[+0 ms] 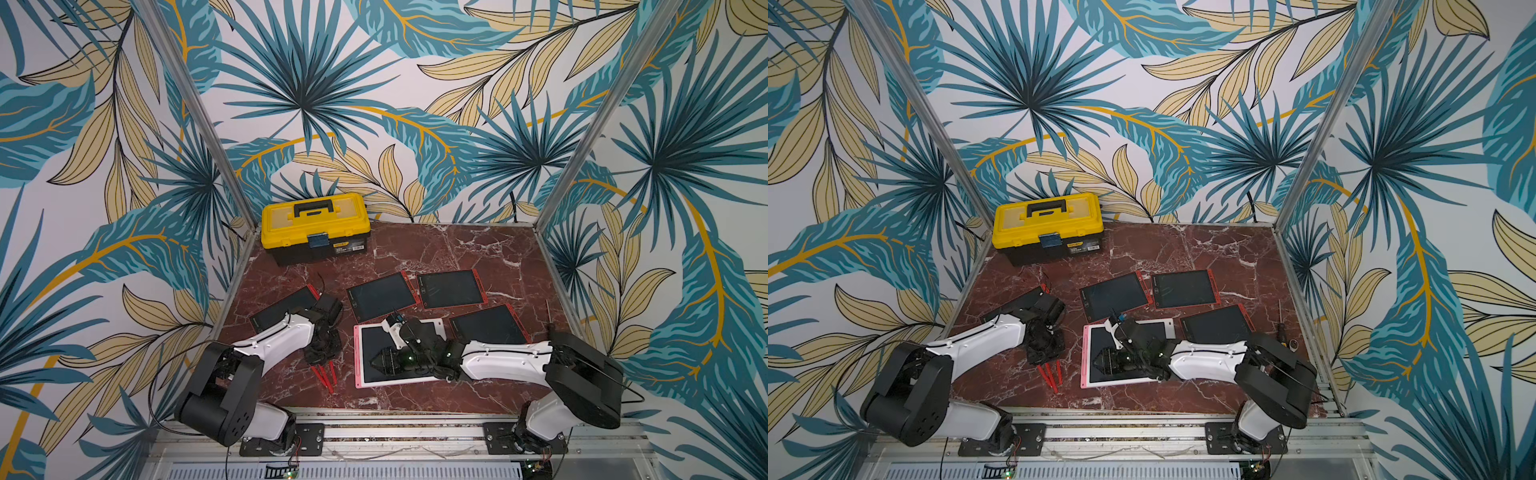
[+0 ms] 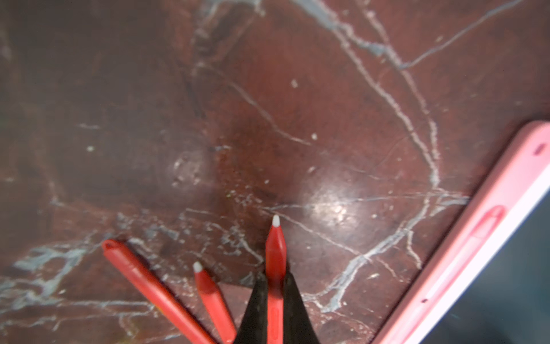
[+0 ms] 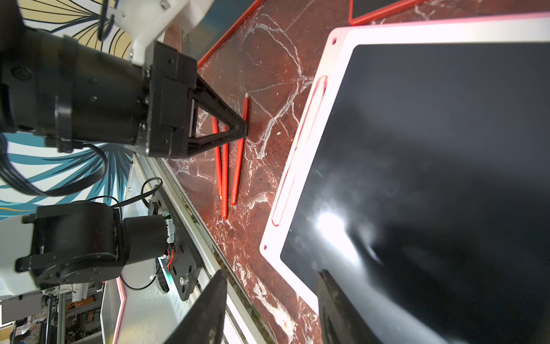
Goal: Place the stylus back onto the writing tablet
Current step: Move the stylus to the center of the board, then pick up the stylus from the center of the board.
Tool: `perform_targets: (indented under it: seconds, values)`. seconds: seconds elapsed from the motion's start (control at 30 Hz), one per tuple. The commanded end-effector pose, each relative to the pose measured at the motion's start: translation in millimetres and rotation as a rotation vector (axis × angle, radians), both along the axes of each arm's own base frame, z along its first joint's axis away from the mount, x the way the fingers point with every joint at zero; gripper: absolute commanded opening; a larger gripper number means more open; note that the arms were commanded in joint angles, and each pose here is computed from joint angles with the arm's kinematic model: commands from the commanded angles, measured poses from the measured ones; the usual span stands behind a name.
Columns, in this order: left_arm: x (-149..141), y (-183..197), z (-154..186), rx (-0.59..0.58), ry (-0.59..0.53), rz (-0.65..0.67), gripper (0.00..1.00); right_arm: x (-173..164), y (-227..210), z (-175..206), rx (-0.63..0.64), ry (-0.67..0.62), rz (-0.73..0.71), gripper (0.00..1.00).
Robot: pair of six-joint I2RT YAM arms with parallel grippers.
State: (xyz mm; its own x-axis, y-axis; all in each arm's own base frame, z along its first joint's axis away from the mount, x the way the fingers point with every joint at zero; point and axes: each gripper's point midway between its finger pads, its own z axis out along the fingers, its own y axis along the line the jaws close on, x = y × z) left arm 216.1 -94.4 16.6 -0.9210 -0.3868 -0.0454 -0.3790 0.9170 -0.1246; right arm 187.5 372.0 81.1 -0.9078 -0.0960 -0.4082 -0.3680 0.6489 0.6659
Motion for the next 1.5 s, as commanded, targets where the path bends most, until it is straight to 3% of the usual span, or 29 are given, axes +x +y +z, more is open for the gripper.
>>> perform_targets:
  seconds: [0.0,0.23,0.63,1.13,1.47]
  values:
    - [-1,-7,-5,-0.061,-0.012,0.026,0.10,5,-1,-1,0.014,0.009,-0.042,0.49]
    - [2,-16,0,-0.115,-0.034,0.049,0.09,14,21,4,0.085,0.041,-0.066,0.48]
    - [2,-17,-4,-0.124,-0.022,0.051,0.09,26,49,-8,0.021,0.042,-0.044,0.43]
    - [-23,-1,-28,-0.057,0.043,0.052,0.09,25,41,-17,-0.042,0.042,-0.065,0.42]
    - [-22,0,-32,-0.038,0.068,0.037,0.11,24,30,-12,-0.051,0.021,-0.087,0.42]
